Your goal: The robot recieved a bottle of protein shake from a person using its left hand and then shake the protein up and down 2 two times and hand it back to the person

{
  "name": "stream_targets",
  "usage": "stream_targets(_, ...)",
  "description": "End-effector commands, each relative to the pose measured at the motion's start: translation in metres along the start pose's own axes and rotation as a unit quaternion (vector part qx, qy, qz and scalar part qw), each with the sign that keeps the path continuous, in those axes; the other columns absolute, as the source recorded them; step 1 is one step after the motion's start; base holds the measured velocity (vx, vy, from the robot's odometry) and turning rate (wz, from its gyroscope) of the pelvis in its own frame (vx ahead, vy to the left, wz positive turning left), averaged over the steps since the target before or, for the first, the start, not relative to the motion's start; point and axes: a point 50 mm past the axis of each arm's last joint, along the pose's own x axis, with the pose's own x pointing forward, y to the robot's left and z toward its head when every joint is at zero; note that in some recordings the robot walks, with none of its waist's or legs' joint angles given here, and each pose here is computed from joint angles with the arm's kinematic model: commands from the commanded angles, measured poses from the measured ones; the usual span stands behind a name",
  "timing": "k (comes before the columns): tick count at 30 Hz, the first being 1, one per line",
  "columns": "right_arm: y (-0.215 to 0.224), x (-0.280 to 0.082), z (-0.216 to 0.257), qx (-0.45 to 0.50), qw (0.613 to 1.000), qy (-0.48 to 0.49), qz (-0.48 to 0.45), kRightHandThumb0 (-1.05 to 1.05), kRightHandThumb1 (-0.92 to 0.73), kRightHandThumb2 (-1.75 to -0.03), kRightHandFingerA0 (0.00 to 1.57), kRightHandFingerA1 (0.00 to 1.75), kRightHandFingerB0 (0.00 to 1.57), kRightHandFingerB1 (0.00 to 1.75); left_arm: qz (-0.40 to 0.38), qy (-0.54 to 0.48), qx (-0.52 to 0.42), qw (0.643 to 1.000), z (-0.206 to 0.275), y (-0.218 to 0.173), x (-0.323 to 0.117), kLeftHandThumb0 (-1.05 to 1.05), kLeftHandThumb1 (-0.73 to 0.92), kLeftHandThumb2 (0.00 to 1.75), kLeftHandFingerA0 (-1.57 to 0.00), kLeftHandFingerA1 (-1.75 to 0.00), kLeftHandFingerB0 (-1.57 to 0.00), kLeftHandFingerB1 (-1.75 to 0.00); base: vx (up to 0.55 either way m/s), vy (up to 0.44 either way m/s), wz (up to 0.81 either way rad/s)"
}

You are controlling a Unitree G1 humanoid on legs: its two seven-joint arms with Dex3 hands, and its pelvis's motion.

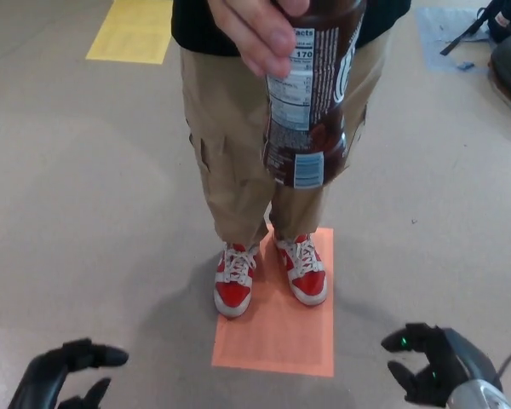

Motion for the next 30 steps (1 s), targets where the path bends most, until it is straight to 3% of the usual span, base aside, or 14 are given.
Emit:
stream_targets(1,-0.009,0.000,0.014,-0.058,0.989,-0.097,-0.092,-0.43,-0.73,-0.74,0.84,0.59,0.70,0.46,-0.007,-0.119,-0.033,0.992,0.040,0.013,0.006,-0.14,0.86,0.65,-0.83,-0.79,-0.69,-0.64,0.00,0.000,0.00)
stream_targets(3,-0.008,-0.001,0.013,-0.062,0.989,-0.097,-0.097,-0.45,-0.73,-0.74,0.86,0.59,0.72,0.47,-0.026,-0.150,-0.022,0.988,0.059,0.017,0.009,-0.15,0.87,0.63,-0.87,-0.70,-0.71,-0.60,0.00,0.000,0.00)
stream_targets(13,-0.007,-0.002,0.010,-0.060,0.988,-0.096,-0.103,-0.45,-0.73,-0.74,0.85,0.61,0.72,0.48,-0.080,-0.232,-0.041,0.968,0.130,0.035,0.007,-0.16,0.86,0.65,-0.85,-0.77,-0.71,-0.67,0.00,0.000,0.00)
stream_targets(19,-0.008,-0.002,0.009,-0.063,0.988,-0.098,-0.103,-0.44,-0.72,-0.74,0.86,0.61,0.74,0.49,-0.134,-0.275,-0.034,0.951,0.179,0.044,-0.004,-0.26,0.81,0.65,-0.92,-0.58,-0.73,-0.50,0.00,0.000,0.00)
stream_targets(20,-0.007,-0.003,0.009,-0.064,0.988,-0.099,-0.104,-0.44,-0.71,-0.75,0.86,0.62,0.75,0.49,-0.142,-0.273,-0.046,0.950,0.184,0.044,-0.006,-0.27,0.77,0.64,-0.88,-0.50,-0.66,-0.44,0.00,0.000,0.00)
stream_targets(21,-0.006,-0.003,0.008,-0.062,0.988,-0.096,-0.101,-0.43,-0.70,-0.75,0.86,0.62,0.75,0.49,-0.151,-0.271,-0.069,0.948,0.192,0.044,-0.009,-0.31,0.68,0.61,-0.70,-0.45,-0.50,-0.37,0.00,0.000,0.00)
stream_targets(22,-0.006,-0.004,0.008,-0.061,0.989,-0.096,-0.100,-0.43,-0.70,-0.75,0.86,0.62,0.75,0.49,-0.155,-0.270,-0.078,0.947,0.195,0.044,-0.010,-0.31,0.68,0.61,-0.70,-0.45,-0.50,-0.37,0.00,0.000,0.00)
stream_targets(23,-0.005,-0.003,0.007,-0.061,0.989,-0.090,-0.096,-0.44,-0.72,-0.74,0.87,0.59,0.74,0.47,-0.167,-0.266,-0.101,0.944,0.199,0.043,-0.012,-0.39,0.55,0.73,-0.52,-0.50,-0.37,-0.43,0.00,0.000,0.00)
stream_targets(24,-0.005,-0.003,0.007,-0.060,0.990,-0.087,-0.094,-0.44,-0.72,-0.72,0.88,0.57,0.74,0.47,-0.183,-0.262,-0.121,0.940,0.204,0.044,-0.014,-0.41,0.52,0.68,-0.32,-0.41,-0.23,-0.36,0.00,0.000,0.00)
stream_targets(25,-0.004,-0.003,0.006,-0.059,0.990,-0.087,-0.094,-0.44,-0.72,-0.72,0.88,0.57,0.74,0.47,-0.198,-0.259,-0.134,0.936,0.209,0.044,-0.017,-0.41,0.52,0.68,-0.32,-0.41,-0.23,-0.36,0.00,0.000,0.00)
stream_targets(27,-0.004,-0.004,0.006,-0.044,0.991,-0.086,-0.095,-0.46,-0.72,-0.72,0.88,0.60,0.76,0.47,-0.231,-0.255,-0.141,0.928,0.220,0.047,-0.020,-0.53,0.43,0.69,-0.08,-0.38,-0.06,-0.27,0.00,0.000,0.00)
stream_targets(30,-0.003,-0.005,0.005,-0.047,0.991,-0.088,-0.089,-0.45,-0.72,-0.72,0.86,0.62,0.75,0.47,-0.273,-0.245,-0.157,0.917,0.236,0.050,-0.026,-0.63,0.41,0.77,0.00,-0.19,0.00,-0.11,0.00,0.000,0.00)
